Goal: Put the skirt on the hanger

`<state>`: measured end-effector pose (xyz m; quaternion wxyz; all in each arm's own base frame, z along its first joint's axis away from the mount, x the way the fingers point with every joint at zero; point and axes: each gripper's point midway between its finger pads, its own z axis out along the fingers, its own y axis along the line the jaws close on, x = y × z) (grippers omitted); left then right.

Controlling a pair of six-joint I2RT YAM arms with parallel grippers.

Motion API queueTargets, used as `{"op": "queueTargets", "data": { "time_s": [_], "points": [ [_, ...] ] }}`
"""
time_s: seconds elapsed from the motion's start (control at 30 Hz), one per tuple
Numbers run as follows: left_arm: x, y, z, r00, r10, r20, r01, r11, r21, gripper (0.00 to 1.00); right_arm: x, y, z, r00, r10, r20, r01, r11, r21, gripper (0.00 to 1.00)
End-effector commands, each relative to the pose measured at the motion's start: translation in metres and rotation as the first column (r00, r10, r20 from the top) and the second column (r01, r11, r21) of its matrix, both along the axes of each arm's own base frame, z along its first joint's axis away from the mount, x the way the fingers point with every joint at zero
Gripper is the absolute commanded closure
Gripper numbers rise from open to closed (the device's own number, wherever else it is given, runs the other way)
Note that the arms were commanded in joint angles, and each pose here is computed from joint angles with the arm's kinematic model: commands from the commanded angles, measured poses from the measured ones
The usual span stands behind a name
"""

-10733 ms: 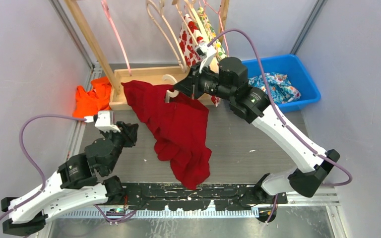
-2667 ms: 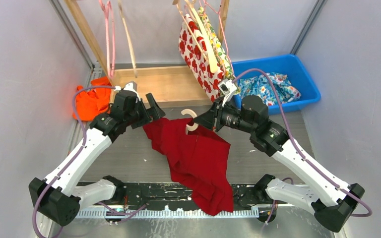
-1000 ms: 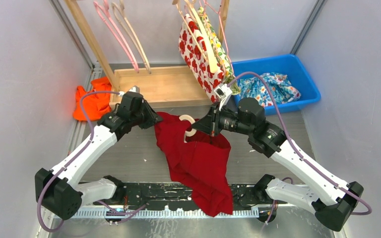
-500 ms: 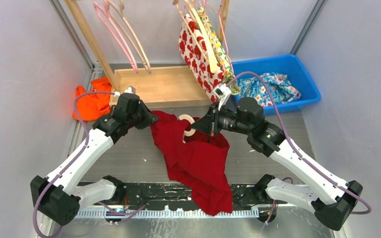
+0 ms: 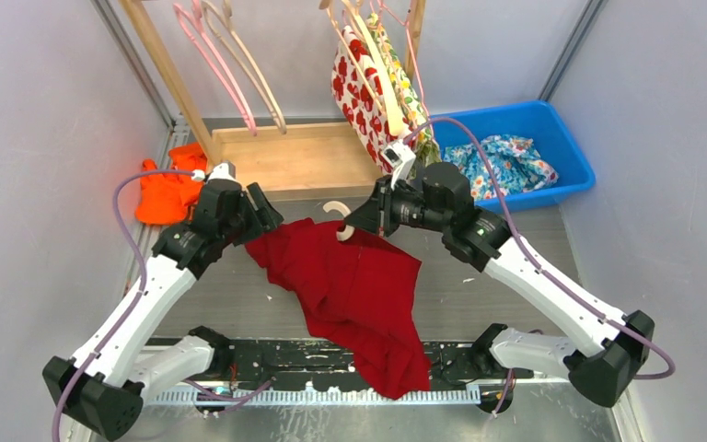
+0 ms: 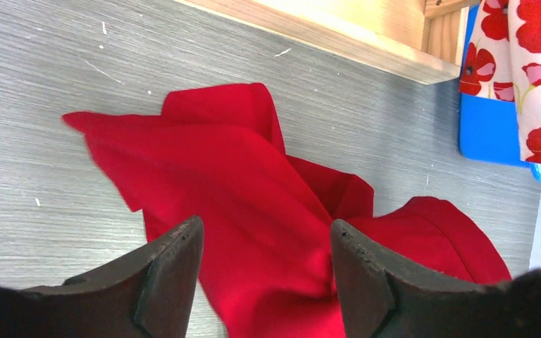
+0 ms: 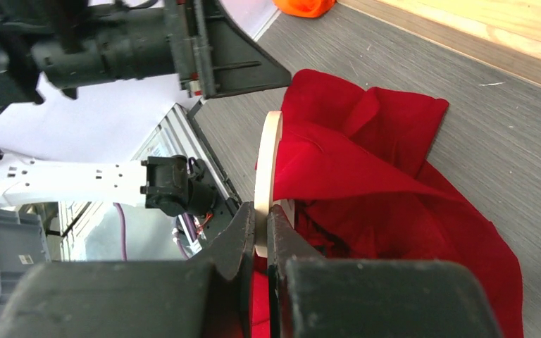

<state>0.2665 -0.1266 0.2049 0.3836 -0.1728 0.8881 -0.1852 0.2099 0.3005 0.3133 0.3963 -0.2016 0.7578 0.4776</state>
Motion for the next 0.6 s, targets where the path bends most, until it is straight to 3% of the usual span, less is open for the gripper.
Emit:
{"op": "queueTargets", "data": {
  "time_s": [0.0,0.2,0.57],
  "points": [
    [0.001,0.011,0.010,0.998,0.007,0.068,-0.010,0.999,0.034,0.31,0.012,0.012,0.041,0.998,0.003,0.062,-0.008,0.996,0.089,0.99],
    [0.003,0.013,0.008,0.998,0.013,0.068,-0.016,0.999,0.040,0.24,0.021,0.017,0.053,0.998,-0.016,0.068,0.010,0.995,0.097,0.99],
    [0.003,0.015,-0.006,0.999,0.008,0.043,-0.010,0.999,0.047,0.24,0.026,0.017,0.038,0.999,-0.032,0.039,0.030,0.998,0.059,0.99]
  ]
}}
